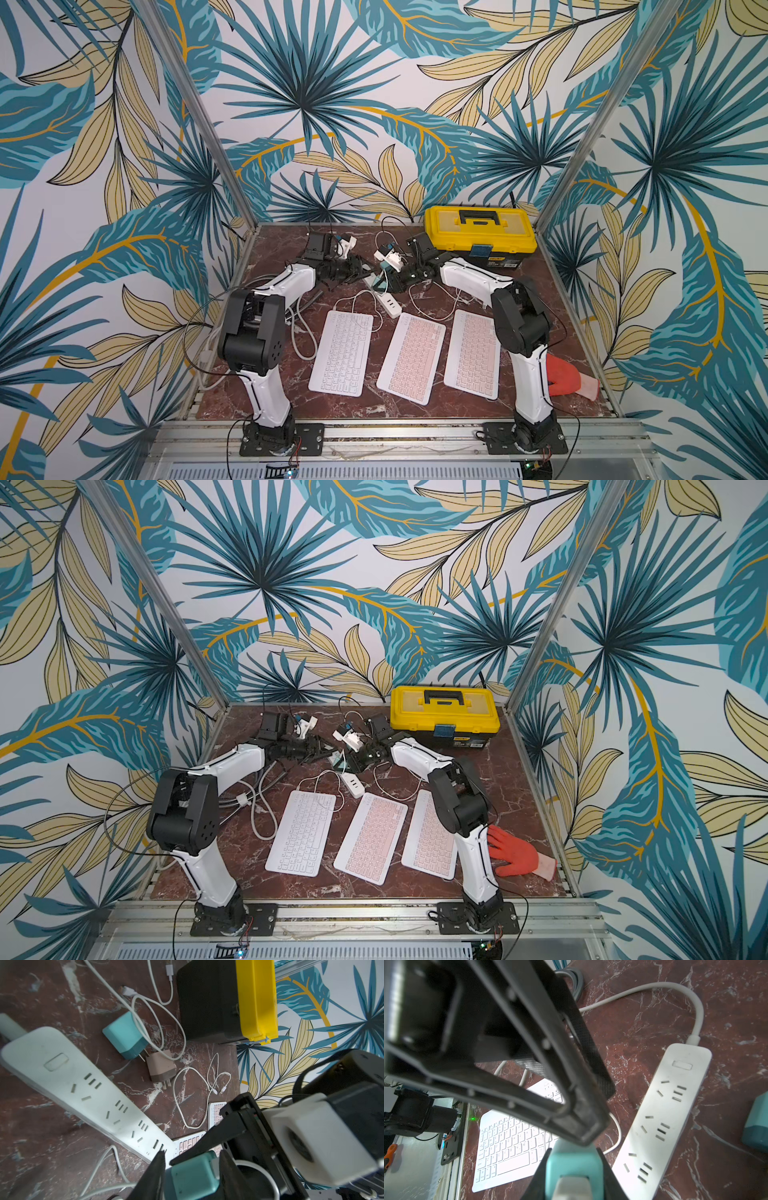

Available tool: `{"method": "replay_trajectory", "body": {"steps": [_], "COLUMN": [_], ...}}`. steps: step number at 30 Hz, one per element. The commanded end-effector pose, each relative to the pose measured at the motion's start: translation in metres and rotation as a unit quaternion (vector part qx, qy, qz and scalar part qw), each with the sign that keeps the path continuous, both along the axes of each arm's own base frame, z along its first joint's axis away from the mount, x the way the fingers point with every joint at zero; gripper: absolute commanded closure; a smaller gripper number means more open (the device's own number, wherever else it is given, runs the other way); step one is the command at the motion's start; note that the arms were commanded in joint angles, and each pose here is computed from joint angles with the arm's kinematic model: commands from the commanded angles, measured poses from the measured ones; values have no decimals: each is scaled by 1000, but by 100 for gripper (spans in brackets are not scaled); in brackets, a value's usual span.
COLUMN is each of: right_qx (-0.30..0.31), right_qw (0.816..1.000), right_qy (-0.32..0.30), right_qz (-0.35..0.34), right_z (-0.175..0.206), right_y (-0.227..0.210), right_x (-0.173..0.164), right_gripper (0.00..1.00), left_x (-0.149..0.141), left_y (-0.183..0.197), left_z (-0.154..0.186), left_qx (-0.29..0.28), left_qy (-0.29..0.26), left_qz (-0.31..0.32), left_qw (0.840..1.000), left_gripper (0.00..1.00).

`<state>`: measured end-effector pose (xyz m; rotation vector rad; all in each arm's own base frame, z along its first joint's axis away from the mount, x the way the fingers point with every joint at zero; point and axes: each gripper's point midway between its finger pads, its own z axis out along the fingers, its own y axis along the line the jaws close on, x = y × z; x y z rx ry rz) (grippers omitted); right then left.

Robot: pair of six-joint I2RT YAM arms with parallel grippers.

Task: Unplug the wireless keyboard
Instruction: Adjust the plug at the socket.

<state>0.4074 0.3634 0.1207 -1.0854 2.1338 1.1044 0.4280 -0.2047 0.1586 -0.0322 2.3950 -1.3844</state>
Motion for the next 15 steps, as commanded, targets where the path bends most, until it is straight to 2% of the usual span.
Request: {"method": "replay_trajectory", "body": {"steps": [1, 9, 15], "right_qx": [-4, -106, -177], "right_qw": [1000, 992, 981], "right_qy": [-22, -15, -41], "right_qz": [-8, -71, -69], "right_z": [16, -32, -57], "right_y": [-5, -24, -22], "right_x": [4, 22, 16], "right_gripper": [75, 75, 75], "left_x": [-7, -6, -6], "left_y": [9, 17, 20], "left_z": [-4, -30, -37], "left_qx": [5, 28, 37], "left_qy": [-7, 29, 38], "left_qz": [-2, 31, 42], "left_qw": [1000, 999, 998], "left_gripper": [56, 56, 56]}}
